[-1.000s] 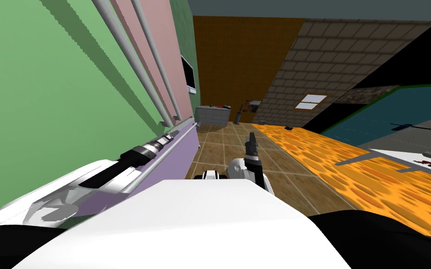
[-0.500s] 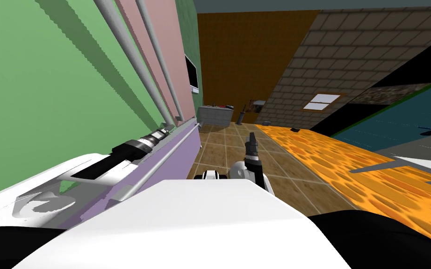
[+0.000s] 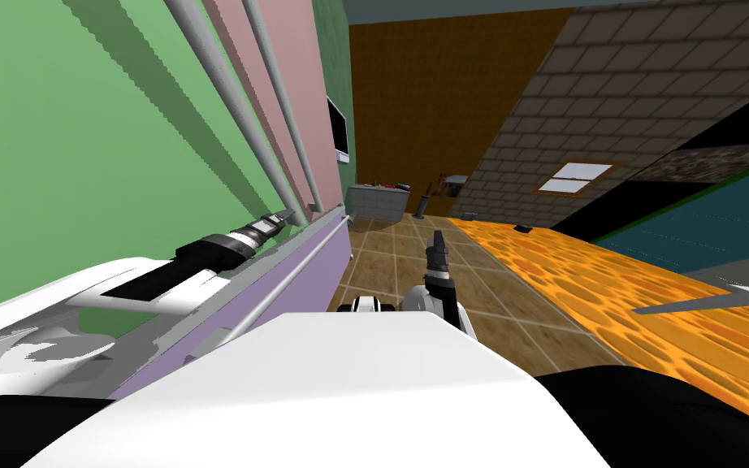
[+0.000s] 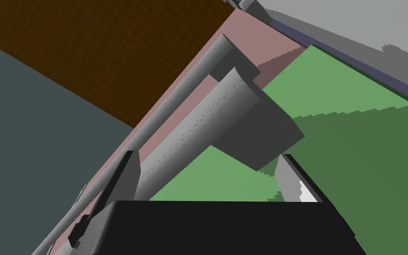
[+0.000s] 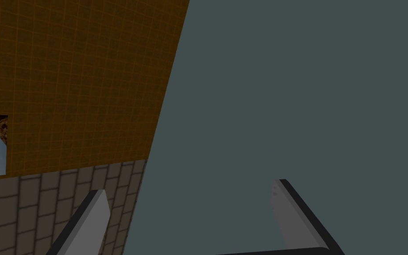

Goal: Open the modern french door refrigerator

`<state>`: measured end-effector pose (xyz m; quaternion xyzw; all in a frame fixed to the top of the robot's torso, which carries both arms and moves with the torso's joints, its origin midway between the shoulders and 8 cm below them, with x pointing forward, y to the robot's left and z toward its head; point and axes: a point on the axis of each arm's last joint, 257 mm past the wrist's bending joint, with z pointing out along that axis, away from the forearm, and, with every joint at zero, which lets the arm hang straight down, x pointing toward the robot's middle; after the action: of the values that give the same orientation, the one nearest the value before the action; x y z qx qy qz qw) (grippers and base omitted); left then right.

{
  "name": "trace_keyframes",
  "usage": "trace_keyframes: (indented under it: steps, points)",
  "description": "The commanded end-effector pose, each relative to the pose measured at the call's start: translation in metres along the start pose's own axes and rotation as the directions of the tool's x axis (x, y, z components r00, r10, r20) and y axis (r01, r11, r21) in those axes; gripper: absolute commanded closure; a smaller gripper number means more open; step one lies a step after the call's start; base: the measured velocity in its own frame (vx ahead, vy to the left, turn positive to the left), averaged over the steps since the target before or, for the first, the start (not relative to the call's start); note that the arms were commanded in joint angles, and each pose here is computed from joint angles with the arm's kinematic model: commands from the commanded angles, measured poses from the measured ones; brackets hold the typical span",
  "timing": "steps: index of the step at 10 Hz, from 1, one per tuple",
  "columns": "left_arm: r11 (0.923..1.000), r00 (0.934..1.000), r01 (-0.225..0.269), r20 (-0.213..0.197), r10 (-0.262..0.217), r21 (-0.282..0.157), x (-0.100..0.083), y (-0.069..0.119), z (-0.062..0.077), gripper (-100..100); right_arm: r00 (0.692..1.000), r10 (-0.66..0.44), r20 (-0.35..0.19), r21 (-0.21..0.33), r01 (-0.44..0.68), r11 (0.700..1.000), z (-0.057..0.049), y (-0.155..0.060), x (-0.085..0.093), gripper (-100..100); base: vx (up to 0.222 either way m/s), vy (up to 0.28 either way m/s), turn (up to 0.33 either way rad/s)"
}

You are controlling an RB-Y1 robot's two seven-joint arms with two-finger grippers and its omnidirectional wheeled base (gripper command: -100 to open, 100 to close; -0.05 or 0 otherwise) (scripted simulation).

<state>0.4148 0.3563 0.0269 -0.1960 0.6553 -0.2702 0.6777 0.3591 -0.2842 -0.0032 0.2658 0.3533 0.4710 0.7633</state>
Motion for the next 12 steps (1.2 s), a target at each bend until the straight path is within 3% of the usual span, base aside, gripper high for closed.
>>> trace_keyframes:
  steps: [1,4,5,10,11,12]
  points:
    - [1.0,0.9994,-0.007,0.034,0.007,-0.004,-0.022,-0.007,0.004,-100,1.0,0.0,0.0,0.0,0.0,1.0,0.0,0.0,0.0,0,0.067,0.011,0.051]
    - [0.9996,0.9988,-0.019,0.045,0.018,0.022,-0.034,-0.03,0.002,-100,1.0,0.0,0.0,0.0,0.0,1.0,0.0,0.0,0.0,0,0.057,0.011,0.051]
    - [0.9996,0.9988,-0.019,0.045,0.018,0.022,-0.034,-0.03,0.002,-100,1.0,0.0,0.0,0.0,0.0,1.0,0.0,0.0,0.0,0,0.025,0.005,0.014]
    - [0.9932,0.9989,-0.04,0.029,0.037,0.11,-0.028,-0.08,-0.008,-100,1.0,0.0,0.0,0.0,0.0,1.0,0.0,0.0,0.0,0,0.025,0.005,0.026]
    - [0.9949,0.9991,-0.03,0.031,0.027,0.096,-0.028,-0.068,-0.007,-100,1.0,0.0,0.0,0.0,0.0,1.0,0.0,0.0,0.0,0,-0.003,-0.005,0.011]
    - [0.9947,0.9992,-0.03,0.03,0.027,0.098,-0.032,-0.077,-0.008,-100,1.0,0.0,0.0,0.0,0.0,1.0,0.0,0.0,0.0,0,0.067,-0.031,0.052]
